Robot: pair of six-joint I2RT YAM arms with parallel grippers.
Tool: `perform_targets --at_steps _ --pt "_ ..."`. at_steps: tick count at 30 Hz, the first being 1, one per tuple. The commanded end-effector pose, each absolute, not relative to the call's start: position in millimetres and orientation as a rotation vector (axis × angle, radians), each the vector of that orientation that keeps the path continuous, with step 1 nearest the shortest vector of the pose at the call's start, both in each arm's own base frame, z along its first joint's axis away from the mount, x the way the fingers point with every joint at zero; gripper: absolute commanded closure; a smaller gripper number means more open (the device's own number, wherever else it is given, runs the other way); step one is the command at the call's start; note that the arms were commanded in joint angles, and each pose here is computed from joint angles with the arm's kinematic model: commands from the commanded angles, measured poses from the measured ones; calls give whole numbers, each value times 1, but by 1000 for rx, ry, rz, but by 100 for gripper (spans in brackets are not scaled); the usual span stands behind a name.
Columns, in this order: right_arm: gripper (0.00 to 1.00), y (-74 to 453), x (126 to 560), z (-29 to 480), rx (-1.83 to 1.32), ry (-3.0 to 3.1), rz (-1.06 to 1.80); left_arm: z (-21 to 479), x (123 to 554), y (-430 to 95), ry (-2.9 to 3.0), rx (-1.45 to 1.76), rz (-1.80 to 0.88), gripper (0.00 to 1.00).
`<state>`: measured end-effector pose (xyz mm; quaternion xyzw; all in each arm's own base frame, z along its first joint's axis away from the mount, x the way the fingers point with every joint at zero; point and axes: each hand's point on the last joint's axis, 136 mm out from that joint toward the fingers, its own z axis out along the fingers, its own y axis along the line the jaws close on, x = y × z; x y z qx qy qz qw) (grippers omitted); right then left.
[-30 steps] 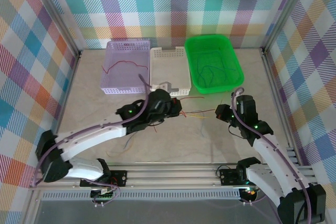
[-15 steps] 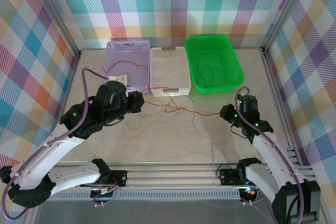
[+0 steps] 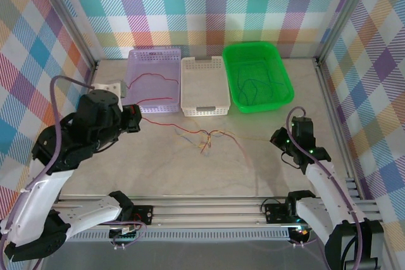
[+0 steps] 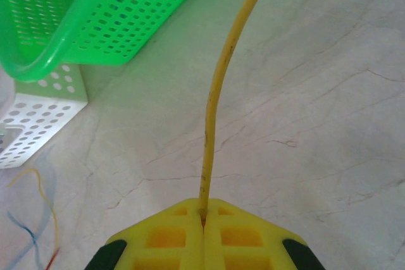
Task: Untangle the cables
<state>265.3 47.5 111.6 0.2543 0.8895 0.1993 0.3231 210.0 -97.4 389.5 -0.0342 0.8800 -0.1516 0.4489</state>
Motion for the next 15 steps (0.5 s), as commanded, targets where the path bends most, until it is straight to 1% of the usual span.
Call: perform_targets --at_steps 1,11,15 --pt "100 34 259 102 718 2344 444 403 203 -68 2141 -91 -238 100" --pt "100 23 255 100 762 2324 384 428 198 -34 2048 -128 -70 100" --pt "100 21 256 100 770 2318 376 432 200 -29 2031 -137 -35 100"
